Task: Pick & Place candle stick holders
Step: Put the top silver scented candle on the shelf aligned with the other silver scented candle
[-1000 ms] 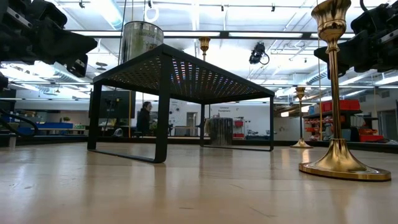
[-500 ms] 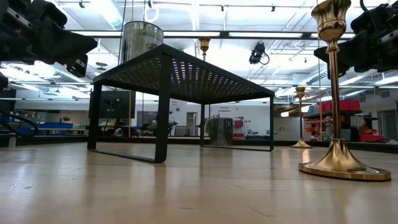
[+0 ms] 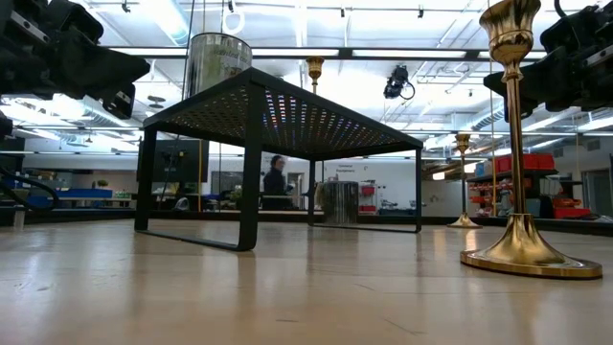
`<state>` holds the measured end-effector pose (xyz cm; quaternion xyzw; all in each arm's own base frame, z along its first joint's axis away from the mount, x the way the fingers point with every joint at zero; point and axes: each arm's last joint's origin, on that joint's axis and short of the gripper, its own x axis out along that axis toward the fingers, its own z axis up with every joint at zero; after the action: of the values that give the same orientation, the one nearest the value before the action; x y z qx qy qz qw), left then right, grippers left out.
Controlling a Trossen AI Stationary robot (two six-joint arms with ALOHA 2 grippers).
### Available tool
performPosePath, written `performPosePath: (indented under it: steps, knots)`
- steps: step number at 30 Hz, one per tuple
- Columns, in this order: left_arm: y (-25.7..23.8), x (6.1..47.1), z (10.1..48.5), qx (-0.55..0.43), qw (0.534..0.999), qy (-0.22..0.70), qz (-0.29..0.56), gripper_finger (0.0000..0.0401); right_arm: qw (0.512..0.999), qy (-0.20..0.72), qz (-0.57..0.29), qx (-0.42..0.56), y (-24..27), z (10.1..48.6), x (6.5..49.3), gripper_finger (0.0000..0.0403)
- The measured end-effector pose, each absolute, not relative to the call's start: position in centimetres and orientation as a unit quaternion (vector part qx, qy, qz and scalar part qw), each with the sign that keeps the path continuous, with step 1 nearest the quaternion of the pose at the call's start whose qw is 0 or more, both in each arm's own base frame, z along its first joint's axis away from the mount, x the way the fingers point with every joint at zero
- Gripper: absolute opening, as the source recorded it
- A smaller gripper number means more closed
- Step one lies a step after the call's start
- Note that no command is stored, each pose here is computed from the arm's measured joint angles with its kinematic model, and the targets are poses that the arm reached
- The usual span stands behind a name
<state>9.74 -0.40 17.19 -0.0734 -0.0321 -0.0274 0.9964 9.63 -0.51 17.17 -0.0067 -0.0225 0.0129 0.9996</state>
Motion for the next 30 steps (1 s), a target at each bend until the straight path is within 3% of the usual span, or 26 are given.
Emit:
performPosePath:
  steps: [14, 30]
  knots:
    - [-0.4, 9.7, 17.2, -0.073, 0.996, -0.032, -0.027, 0.0039, 0.998, -0.066, -0.001, 0.017, -0.6, 18.0, 9.6, 0.0022]
    - [-0.4, 9.7, 17.2, -0.073, 0.996, -0.032, -0.027, 0.0039, 0.993, -0.102, -0.026, 0.045, -0.7, 23.6, 8.8, 0.0003]
